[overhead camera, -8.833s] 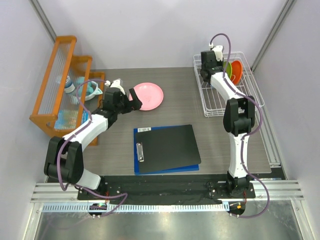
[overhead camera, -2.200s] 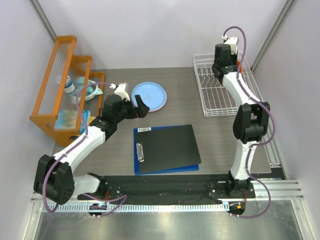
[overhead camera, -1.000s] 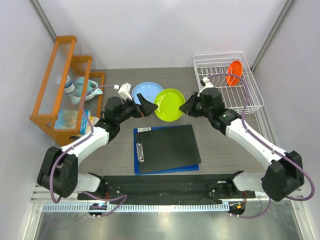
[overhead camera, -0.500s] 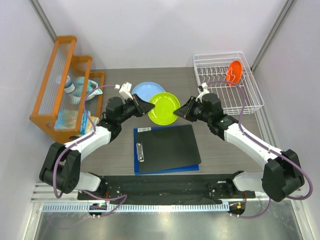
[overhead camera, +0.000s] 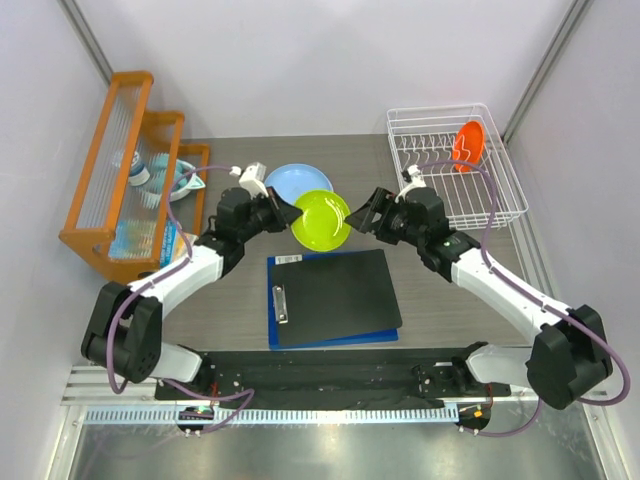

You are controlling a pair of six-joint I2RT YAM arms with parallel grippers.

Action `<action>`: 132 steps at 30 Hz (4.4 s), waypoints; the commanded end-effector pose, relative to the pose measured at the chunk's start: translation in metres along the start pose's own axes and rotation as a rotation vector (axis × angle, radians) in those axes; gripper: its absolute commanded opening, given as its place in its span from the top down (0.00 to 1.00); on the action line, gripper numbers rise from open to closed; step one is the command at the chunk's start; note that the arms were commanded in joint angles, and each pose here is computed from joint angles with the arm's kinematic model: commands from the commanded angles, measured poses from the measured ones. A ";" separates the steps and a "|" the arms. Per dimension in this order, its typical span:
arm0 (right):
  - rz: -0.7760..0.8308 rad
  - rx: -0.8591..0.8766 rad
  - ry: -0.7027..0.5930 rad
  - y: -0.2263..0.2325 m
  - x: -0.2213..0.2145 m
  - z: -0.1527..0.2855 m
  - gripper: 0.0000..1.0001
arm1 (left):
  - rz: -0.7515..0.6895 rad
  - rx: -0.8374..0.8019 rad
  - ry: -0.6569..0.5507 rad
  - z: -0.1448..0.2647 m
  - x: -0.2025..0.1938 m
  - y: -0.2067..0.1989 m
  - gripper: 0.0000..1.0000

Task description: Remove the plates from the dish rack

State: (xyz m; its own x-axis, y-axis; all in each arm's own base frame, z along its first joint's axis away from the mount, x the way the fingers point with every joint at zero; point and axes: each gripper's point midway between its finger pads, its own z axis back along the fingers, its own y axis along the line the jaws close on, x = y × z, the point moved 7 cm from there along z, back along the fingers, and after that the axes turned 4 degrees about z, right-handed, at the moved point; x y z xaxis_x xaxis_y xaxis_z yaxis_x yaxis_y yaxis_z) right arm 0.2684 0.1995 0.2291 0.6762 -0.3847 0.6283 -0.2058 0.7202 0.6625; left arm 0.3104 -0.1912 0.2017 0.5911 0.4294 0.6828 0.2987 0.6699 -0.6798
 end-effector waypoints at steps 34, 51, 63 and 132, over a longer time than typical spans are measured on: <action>0.221 -0.348 -0.146 -0.038 0.059 0.005 0.21 | 0.083 0.178 -0.079 -0.105 0.075 0.132 0.01; 0.339 -1.140 -0.494 -0.144 0.274 0.023 0.15 | -0.025 -0.048 -0.066 0.028 0.033 -0.015 0.01; 0.364 -1.193 -0.370 -0.256 0.310 -0.012 0.19 | -0.209 0.059 -0.104 0.076 0.006 -0.016 0.01; 0.255 -0.407 -0.320 -0.019 0.150 0.060 0.99 | -0.095 -0.079 -0.103 0.040 0.030 -0.047 0.00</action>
State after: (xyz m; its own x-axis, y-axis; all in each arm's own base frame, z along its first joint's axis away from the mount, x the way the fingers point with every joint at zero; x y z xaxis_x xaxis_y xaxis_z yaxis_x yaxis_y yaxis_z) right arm 0.3603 0.0671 0.3279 0.3619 -0.1212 0.9243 0.1585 0.9851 0.0671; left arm 0.2765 -0.1755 0.2486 0.4888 0.3822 0.7842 0.3609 0.7298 -0.5807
